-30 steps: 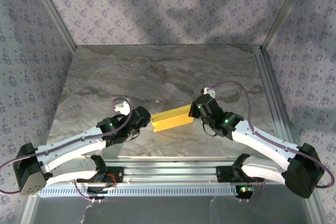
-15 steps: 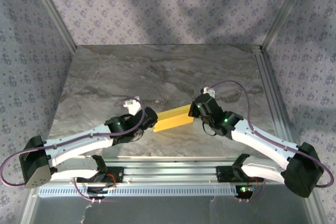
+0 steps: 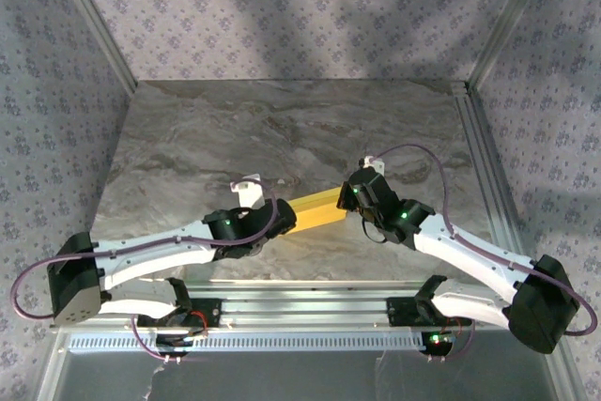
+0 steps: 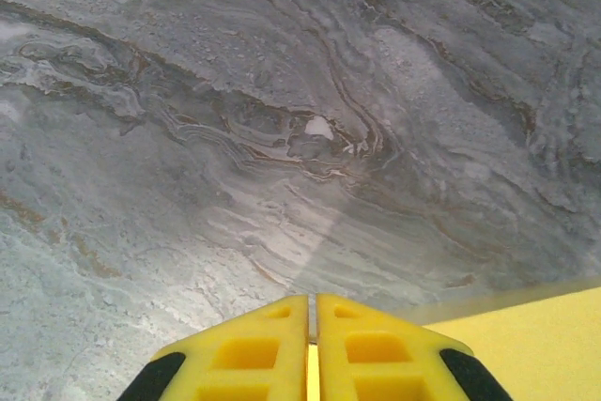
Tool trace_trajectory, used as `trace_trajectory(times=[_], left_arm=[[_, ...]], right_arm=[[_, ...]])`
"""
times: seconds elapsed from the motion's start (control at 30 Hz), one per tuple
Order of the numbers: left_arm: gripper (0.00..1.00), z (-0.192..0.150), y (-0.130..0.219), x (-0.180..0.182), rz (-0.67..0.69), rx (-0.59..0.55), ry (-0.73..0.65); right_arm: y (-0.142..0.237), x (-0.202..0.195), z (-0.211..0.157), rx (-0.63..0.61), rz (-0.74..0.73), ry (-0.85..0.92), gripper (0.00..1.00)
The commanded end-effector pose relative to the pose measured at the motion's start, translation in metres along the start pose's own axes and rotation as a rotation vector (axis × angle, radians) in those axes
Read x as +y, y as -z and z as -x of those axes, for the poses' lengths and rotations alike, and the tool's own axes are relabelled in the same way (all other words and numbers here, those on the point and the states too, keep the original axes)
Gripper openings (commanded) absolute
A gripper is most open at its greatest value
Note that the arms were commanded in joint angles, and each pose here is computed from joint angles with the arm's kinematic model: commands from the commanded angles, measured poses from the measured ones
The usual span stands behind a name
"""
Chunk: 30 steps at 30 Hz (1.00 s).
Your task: Fold the paper box
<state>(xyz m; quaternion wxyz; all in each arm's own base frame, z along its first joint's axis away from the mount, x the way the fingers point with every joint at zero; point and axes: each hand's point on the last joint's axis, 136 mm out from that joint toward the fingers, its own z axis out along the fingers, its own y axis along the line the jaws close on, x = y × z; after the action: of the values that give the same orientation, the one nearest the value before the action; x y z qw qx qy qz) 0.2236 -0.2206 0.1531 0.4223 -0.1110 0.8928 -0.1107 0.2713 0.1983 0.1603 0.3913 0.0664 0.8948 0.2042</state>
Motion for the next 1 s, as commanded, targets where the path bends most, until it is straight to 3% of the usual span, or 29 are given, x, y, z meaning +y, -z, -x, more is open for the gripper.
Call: trace_trajectory(times=[0.0, 0.43, 0.97], left_arm=[[0.08, -0.009, -0.006, 0.01, 0.04, -0.019, -0.018], [0.0, -0.039, -0.02, 0.029, 0.116, -0.007, -0.035], [0.0, -0.077, -0.026, 0.048, 0.19, -0.012, -0.068]], right_arm=[[-0.003, -0.026, -0.03, 0.114, -0.104, 0.062, 0.03], [-0.005, -0.026, -0.03, 0.12, -0.102, 0.07, 0.03], [-0.006, -0.032, -0.037, 0.124, -0.101, 0.106, 0.02]])
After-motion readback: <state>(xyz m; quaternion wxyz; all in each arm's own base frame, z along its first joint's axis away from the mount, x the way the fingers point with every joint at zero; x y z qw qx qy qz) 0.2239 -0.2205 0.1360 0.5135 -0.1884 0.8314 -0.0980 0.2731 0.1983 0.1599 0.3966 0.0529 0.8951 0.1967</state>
